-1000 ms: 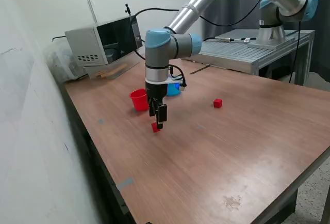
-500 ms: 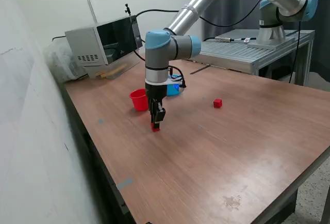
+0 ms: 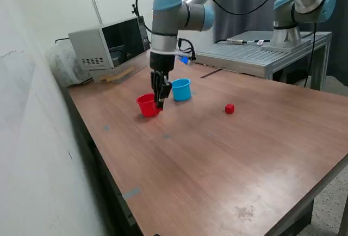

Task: Place red objects in the red bin, and blue objects in the blue bin.

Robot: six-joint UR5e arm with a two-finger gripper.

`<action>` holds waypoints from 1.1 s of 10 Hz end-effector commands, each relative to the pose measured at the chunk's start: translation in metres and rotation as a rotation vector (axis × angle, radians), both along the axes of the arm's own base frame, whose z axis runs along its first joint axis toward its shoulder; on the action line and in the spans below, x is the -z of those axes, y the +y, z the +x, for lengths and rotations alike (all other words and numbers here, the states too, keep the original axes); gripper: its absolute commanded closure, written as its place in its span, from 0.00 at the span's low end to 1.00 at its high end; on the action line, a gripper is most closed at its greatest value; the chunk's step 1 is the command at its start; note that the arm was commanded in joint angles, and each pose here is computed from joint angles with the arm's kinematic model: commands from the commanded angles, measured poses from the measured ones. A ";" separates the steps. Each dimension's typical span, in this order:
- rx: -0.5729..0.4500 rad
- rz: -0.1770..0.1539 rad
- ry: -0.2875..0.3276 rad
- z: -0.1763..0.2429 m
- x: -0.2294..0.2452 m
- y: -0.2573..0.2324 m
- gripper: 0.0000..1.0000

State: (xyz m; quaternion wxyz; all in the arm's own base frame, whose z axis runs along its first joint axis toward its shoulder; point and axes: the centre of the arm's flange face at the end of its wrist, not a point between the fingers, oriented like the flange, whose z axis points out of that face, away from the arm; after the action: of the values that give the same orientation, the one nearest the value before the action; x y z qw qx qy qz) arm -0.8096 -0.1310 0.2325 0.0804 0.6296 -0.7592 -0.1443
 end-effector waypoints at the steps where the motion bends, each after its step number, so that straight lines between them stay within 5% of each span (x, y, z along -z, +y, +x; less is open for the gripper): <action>1: 0.028 0.010 0.012 0.021 -0.066 0.043 1.00; 5: 0.191 0.005 -0.045 0.029 -0.047 0.192 1.00; 11: 0.183 -0.011 -0.131 0.022 0.038 0.198 1.00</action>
State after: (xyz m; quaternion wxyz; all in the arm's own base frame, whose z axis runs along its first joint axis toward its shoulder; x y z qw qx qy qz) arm -0.7849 0.0663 0.2159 0.0239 0.5643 -0.8178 -0.1103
